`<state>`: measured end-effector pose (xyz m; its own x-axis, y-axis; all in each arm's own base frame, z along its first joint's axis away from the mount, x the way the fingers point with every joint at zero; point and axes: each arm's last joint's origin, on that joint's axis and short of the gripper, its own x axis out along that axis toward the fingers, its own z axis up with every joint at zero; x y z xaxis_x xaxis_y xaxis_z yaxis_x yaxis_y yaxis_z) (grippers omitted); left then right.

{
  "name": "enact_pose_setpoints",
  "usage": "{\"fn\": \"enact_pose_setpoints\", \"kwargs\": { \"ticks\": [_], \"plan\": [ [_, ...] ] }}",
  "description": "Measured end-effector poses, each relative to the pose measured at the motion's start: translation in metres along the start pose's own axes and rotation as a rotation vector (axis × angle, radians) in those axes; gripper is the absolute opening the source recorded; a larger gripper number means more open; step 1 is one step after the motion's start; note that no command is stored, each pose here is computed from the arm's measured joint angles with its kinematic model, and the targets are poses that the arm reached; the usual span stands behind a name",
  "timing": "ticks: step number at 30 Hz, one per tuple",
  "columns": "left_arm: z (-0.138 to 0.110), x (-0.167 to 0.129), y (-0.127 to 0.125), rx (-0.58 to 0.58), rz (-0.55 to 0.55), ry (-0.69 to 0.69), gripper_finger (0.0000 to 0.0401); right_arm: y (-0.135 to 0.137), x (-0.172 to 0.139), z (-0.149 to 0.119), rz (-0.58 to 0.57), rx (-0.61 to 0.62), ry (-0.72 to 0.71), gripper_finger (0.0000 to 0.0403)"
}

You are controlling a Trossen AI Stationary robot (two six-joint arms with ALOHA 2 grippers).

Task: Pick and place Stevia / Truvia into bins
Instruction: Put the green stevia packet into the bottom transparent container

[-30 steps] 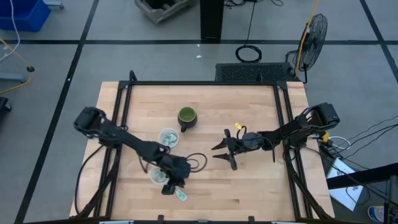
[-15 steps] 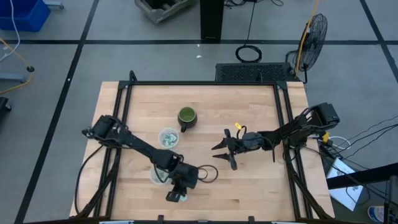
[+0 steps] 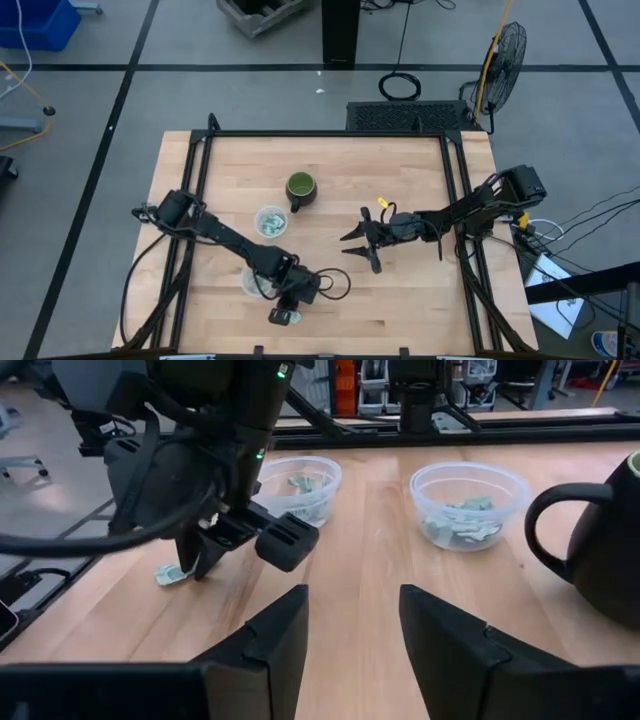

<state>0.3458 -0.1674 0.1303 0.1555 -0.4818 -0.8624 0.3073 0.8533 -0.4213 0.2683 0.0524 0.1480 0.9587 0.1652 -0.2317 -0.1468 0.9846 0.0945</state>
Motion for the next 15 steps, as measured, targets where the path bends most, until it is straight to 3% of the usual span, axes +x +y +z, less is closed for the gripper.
{"fn": "enact_pose_setpoints", "kwargs": {
  "ticks": [15],
  "plan": [
    [-0.0058, -0.0054, -0.0093, 0.047, -0.008, 0.040, 0.0067, -0.0037, 0.0000, 0.0043, -0.013, -0.109, -0.041, 0.0151]
  ]
}}
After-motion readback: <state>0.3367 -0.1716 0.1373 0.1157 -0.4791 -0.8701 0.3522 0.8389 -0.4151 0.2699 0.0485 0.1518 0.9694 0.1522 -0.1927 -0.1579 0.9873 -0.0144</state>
